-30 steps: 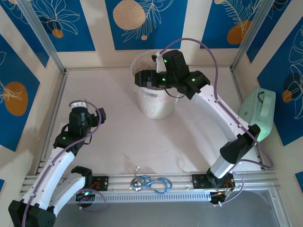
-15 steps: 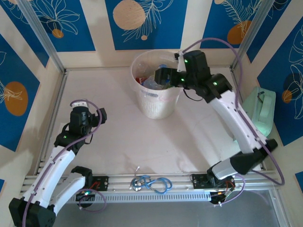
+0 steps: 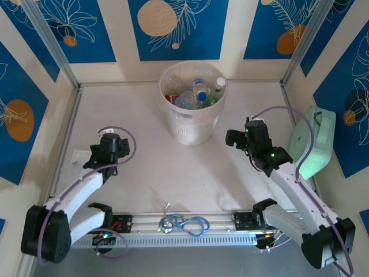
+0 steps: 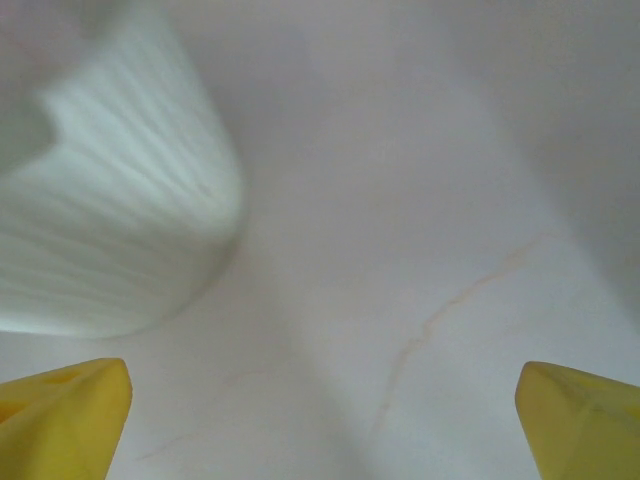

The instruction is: Put the plastic bottles in the bin

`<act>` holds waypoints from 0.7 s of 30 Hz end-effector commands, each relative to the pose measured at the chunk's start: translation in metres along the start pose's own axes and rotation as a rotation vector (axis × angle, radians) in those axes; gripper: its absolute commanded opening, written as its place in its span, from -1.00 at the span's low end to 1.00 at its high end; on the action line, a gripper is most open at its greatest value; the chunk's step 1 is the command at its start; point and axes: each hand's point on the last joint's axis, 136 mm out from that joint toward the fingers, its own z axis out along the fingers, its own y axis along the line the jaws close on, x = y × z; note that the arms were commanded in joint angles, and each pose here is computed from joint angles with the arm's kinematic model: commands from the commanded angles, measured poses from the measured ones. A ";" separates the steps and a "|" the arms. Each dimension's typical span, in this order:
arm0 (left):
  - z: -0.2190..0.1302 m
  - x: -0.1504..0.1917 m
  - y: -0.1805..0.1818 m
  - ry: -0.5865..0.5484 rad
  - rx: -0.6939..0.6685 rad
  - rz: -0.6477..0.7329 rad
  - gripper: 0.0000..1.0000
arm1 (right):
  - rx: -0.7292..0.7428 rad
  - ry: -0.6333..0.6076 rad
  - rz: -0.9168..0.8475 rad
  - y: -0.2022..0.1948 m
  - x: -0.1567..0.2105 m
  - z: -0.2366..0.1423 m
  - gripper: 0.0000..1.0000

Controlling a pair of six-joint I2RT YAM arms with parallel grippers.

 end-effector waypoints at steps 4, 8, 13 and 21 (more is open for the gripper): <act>0.018 -0.048 -0.002 -0.218 -0.035 0.049 1.00 | 0.194 -0.126 -0.010 -0.047 -0.006 0.048 0.98; 0.040 -0.028 -0.012 -0.201 0.001 0.130 1.00 | 0.206 -0.180 -0.045 -0.059 0.011 0.073 0.98; 0.046 -0.038 -0.006 -0.302 0.067 0.030 1.00 | 0.100 -0.223 -0.028 -0.059 0.014 0.088 0.98; 0.073 -0.028 -0.041 -0.290 0.284 0.103 1.00 | -0.129 -0.370 -0.075 -0.040 -0.018 0.104 0.98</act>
